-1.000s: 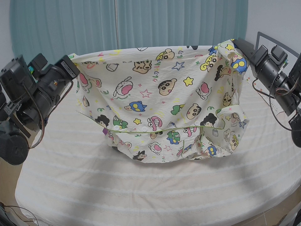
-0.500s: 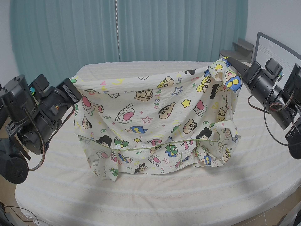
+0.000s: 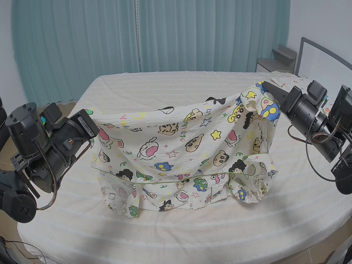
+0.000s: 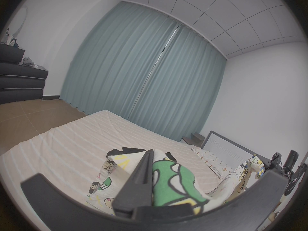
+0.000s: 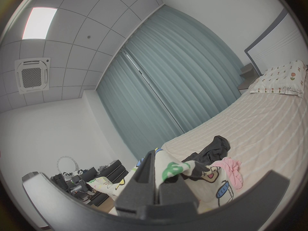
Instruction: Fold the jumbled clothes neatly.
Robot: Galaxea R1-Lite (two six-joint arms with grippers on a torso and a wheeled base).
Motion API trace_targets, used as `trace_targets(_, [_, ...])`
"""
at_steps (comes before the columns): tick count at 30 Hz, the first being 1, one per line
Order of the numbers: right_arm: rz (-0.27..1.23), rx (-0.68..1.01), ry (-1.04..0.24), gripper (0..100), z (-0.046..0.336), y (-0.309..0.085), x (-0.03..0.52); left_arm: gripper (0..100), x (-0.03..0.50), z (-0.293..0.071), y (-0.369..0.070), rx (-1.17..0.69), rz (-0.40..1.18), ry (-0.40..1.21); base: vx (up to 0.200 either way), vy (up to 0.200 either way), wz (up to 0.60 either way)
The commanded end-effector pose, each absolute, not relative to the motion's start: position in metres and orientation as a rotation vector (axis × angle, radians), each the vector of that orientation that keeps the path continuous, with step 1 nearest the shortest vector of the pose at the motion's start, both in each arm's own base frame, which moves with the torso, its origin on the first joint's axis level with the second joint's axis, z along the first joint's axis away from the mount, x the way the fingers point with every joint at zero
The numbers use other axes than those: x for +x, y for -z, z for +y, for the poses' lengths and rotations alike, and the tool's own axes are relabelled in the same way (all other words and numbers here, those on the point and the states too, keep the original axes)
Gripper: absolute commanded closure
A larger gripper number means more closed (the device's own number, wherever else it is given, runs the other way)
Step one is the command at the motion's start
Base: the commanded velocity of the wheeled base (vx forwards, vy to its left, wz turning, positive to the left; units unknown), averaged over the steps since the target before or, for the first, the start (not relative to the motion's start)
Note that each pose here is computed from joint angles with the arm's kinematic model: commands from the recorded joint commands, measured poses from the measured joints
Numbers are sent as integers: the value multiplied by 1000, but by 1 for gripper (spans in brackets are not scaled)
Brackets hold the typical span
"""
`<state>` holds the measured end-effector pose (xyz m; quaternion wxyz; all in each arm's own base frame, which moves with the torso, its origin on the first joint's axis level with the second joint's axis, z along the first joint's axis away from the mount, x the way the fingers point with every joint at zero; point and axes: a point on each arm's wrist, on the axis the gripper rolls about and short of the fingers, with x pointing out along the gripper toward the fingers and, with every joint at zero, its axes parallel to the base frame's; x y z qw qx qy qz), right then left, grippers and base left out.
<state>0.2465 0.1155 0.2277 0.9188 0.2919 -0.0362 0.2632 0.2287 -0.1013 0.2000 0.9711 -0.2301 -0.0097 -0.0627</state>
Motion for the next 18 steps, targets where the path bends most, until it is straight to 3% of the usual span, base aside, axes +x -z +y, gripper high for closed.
trace_targets(1, [-61,601,-539,100,117,-224,248,100,231,-103,-195,-471,0,126,-200,0,0])
trace_targets(16, [-103,609,-551,100,112,-236,238,100,230,-103,-195,-478,-1,126,-200,0,0])
trace_targets(18, [-112,611,-557,100,111,-239,234,100,229,-103,-197,-483,-6,127,0,0,0])
